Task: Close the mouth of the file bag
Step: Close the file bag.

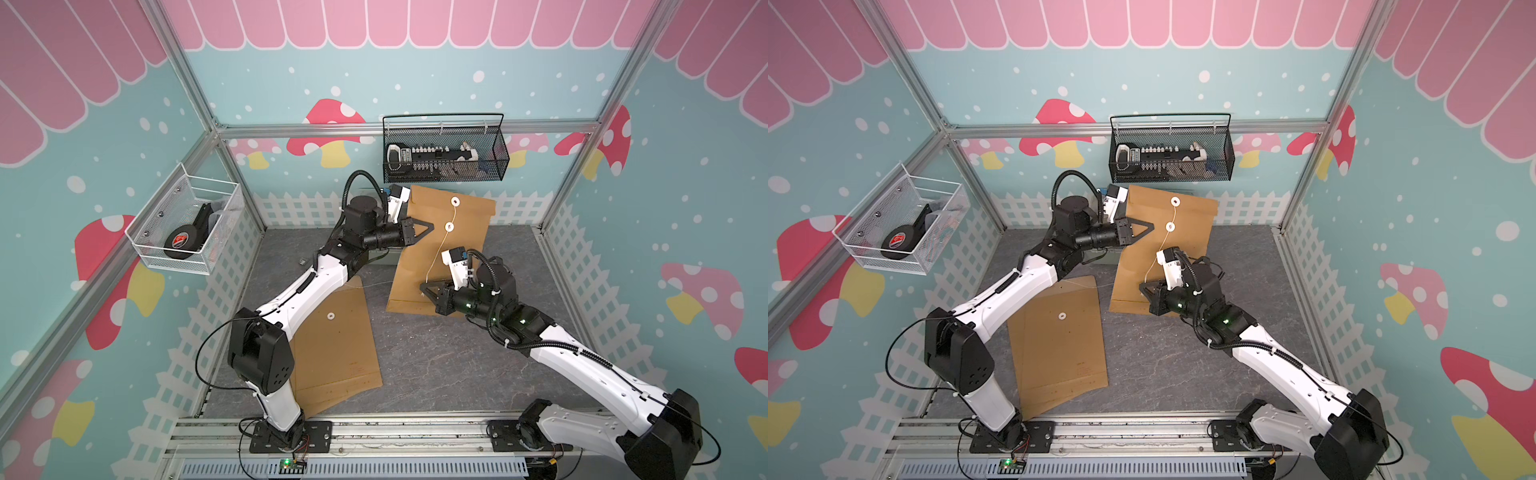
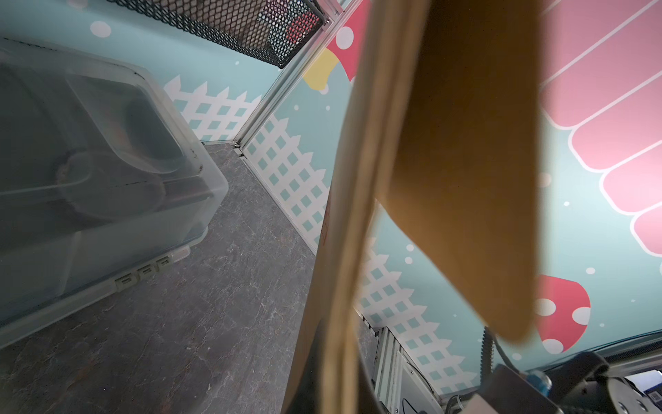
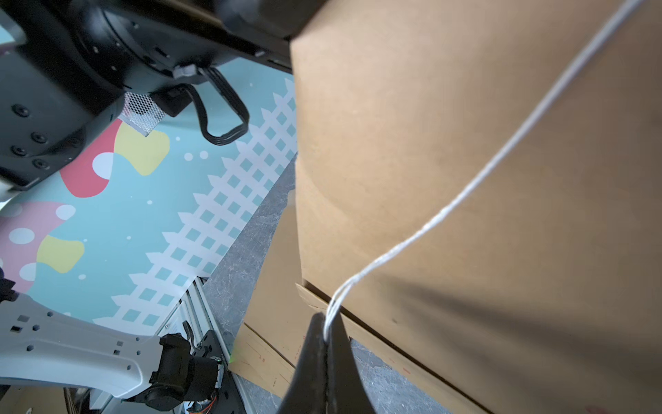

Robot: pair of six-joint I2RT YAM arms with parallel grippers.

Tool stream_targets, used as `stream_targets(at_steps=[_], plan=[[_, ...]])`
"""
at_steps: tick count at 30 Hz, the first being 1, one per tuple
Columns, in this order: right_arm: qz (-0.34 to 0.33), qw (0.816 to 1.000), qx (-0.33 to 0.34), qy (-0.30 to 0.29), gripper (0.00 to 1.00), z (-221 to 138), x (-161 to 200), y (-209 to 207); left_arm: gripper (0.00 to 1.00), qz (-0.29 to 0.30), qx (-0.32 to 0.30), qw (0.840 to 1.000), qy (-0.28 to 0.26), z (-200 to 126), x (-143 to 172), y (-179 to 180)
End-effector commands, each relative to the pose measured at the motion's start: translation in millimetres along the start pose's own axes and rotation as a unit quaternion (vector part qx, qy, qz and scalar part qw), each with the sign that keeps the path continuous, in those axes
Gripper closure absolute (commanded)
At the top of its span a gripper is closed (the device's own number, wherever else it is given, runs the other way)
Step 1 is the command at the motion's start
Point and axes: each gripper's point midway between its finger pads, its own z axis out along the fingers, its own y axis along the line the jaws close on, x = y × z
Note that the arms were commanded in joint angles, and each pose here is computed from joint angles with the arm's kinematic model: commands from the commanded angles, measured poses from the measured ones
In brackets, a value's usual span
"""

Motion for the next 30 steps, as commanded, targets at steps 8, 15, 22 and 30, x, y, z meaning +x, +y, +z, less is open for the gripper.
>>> stream_targets(at_steps=[8,15,22,30], plan=[[-0.044,0.998,-0.029,0.027,1.00,25,-1,31,1.00,0.020,0.030,0.999,0.008,2,3,-13],[-0.042,0.997,-0.048,0.050,1.00,34,9,35,1.00,0.025,0.039,0.999,0.020,5,7,-18],[-0.020,0.998,-0.027,0.061,1.00,34,20,12,1.00,0.032,0.066,0.997,0.026,-2,6,-37],[-0.002,0.998,-0.006,0.065,1.00,27,29,-13,1.00,0.050,0.111,0.992,0.033,-10,8,-60]])
